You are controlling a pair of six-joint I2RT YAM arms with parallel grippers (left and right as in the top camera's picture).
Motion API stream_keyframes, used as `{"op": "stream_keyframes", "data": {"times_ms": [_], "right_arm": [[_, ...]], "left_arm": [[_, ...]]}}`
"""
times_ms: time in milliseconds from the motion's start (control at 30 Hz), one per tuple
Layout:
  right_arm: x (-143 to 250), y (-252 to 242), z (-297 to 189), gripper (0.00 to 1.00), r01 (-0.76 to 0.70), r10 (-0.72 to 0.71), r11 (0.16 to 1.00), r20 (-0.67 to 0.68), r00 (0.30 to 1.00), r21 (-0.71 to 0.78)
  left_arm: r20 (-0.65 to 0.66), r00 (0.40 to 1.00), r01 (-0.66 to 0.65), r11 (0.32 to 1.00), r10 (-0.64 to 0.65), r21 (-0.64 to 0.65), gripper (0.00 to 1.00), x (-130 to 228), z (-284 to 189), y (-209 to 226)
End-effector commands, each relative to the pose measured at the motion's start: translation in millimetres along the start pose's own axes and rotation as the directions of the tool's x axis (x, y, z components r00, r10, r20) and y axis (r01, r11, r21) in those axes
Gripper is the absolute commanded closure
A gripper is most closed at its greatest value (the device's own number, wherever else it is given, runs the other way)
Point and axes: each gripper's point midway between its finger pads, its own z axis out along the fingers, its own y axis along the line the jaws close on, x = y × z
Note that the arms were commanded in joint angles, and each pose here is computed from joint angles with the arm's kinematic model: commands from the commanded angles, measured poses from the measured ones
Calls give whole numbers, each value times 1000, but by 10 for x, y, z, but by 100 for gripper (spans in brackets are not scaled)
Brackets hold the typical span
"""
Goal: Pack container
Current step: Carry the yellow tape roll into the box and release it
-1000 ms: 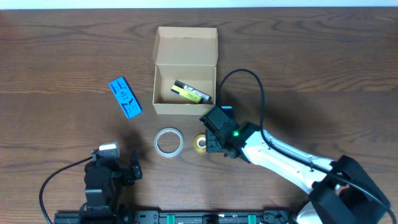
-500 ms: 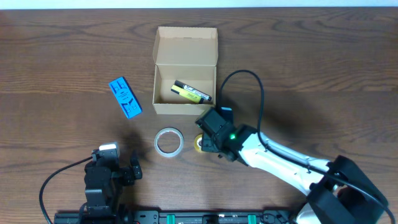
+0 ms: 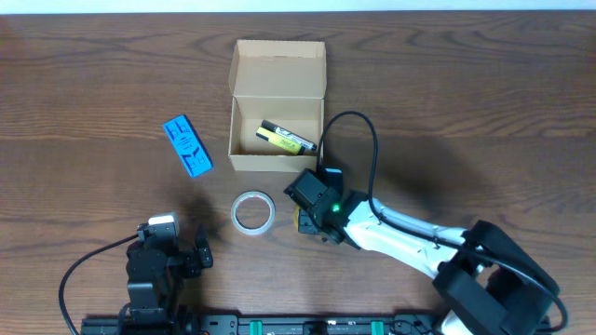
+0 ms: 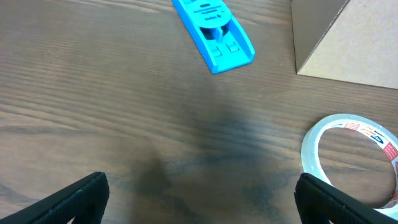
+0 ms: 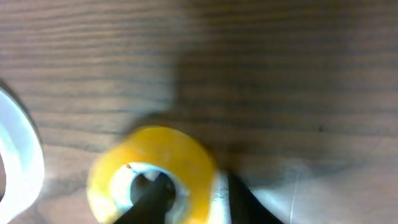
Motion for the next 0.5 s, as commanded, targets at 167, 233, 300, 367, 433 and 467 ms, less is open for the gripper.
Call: {"op": "stream_keyframes", "data": {"times_ms": [167, 233, 300, 367, 433, 467], "right_arm": [[62, -90, 54, 99, -2, 3, 999, -11, 1000, 43], [64, -119, 18, 99, 15, -15, 999, -16, 1000, 50], [54, -144, -61, 99, 35, -34, 998, -16, 999, 54], [29, -162, -198, 99, 55, -54, 997, -4, 999, 53], [-13, -165, -369, 99, 69, -70, 997, 25, 997, 41], [-47, -155, -461, 99, 77, -78, 997, 47, 996, 29]], "left_arm": [[-9, 1000, -10, 1000, 10, -6, 5, 46, 24, 9], [-9, 1000, -11, 1000, 11, -6, 5, 46, 24, 9], [-9, 1000, -10, 1000, 10, -6, 5, 46, 24, 9], [-9, 1000, -11, 1000, 11, -6, 5, 46, 24, 9], [-9, 1000, -11, 1000, 11, -6, 5, 46, 24, 9], [-9, 1000, -10, 1000, 10, -6, 5, 46, 24, 9]]}}
